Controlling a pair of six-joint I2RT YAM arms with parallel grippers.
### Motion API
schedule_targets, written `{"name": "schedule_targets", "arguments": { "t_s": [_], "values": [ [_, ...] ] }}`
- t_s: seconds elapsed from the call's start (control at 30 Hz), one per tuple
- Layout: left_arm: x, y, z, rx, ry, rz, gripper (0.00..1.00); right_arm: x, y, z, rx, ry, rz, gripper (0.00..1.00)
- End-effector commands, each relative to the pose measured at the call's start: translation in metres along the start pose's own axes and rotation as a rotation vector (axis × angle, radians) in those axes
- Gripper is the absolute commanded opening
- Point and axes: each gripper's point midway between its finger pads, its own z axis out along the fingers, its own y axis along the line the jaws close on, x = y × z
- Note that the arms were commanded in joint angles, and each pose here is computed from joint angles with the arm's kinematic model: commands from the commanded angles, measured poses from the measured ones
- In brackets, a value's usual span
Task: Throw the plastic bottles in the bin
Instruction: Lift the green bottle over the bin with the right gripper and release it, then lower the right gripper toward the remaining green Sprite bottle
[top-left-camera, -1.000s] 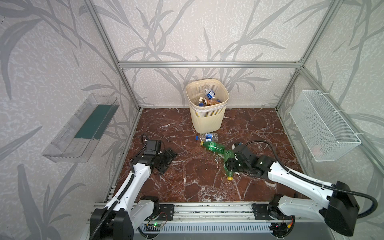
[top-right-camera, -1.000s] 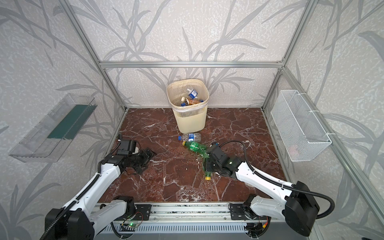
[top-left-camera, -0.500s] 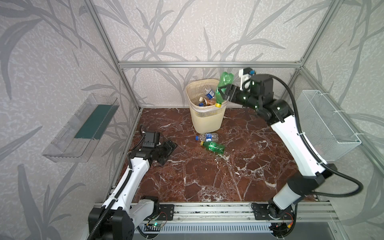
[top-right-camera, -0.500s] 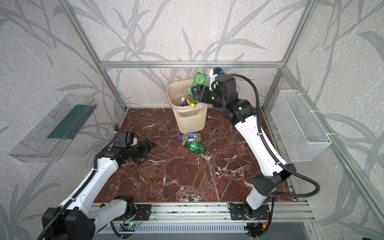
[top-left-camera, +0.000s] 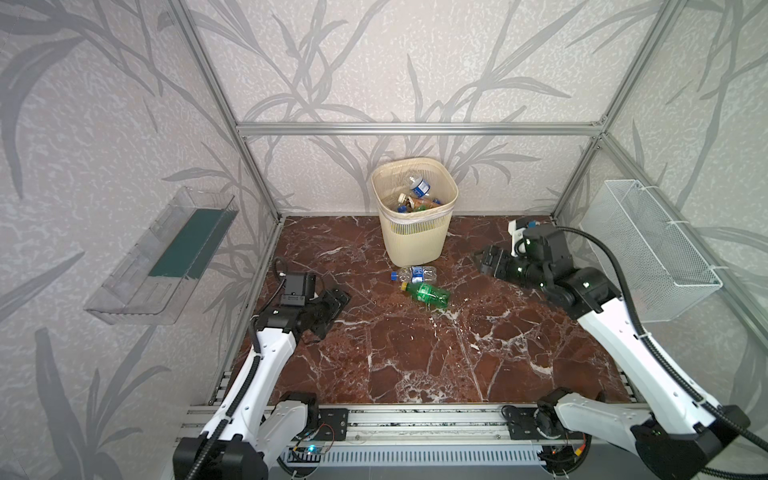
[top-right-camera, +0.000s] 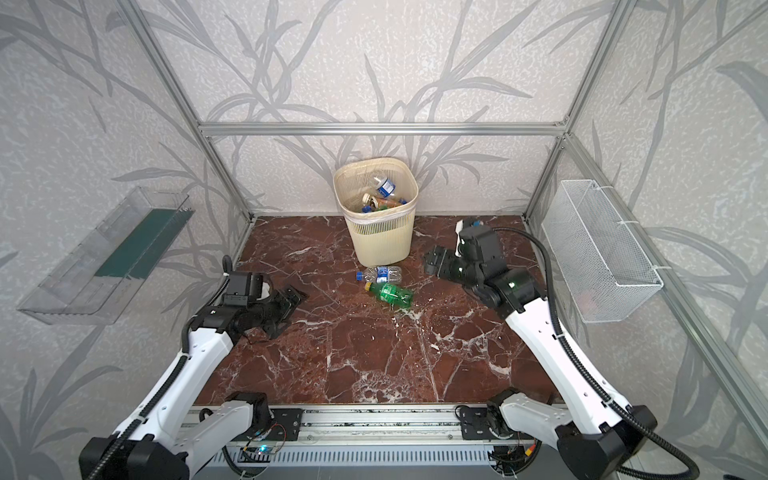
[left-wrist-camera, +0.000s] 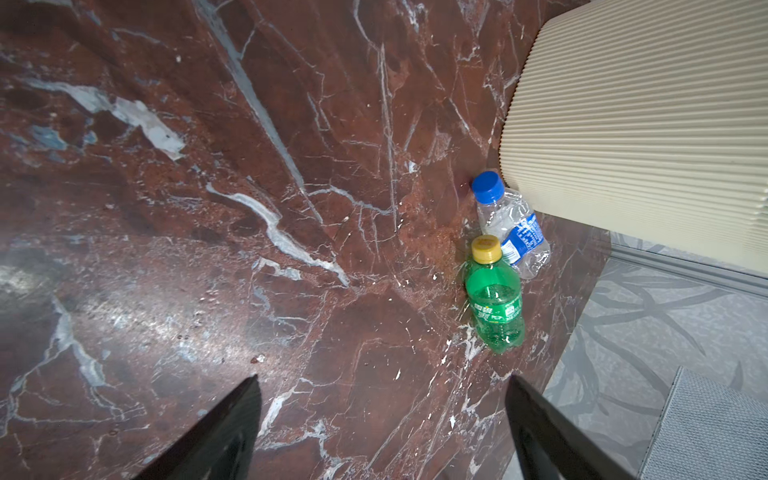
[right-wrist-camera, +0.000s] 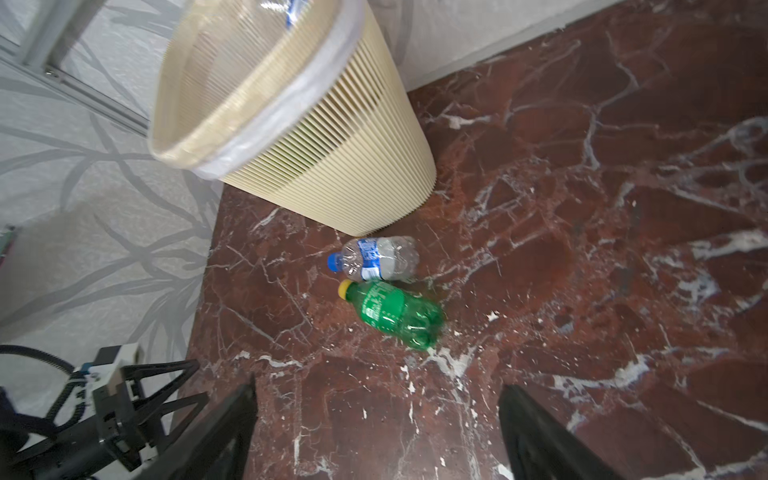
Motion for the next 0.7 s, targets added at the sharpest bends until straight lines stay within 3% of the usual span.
{"name": "schedule_targets", "arguments": {
  "t_s": [0.0,0.23,0.47,0.67],
  "values": [
    [0.000,0.004,0.000,0.000,-0.008,-0.008,0.92,0.032,-0.021,0.025,0.005,0.055,0.051,0.88],
    [0.005,0.004,0.004,0.005,0.033,-0.008,0.91,0.072,-0.036,0.053,-0.025,0.146,0.046,0.84],
    [0.008,0.007,0.004,0.004,0.031,-0.014,0.91,0.075,-0.032,0.073,-0.037,0.173,-0.014,0.84],
    [0.010,0.010,0.006,0.005,0.040,-0.024,0.91,0.071,-0.020,0.097,-0.045,0.189,-0.136,0.82]
  ]
}}
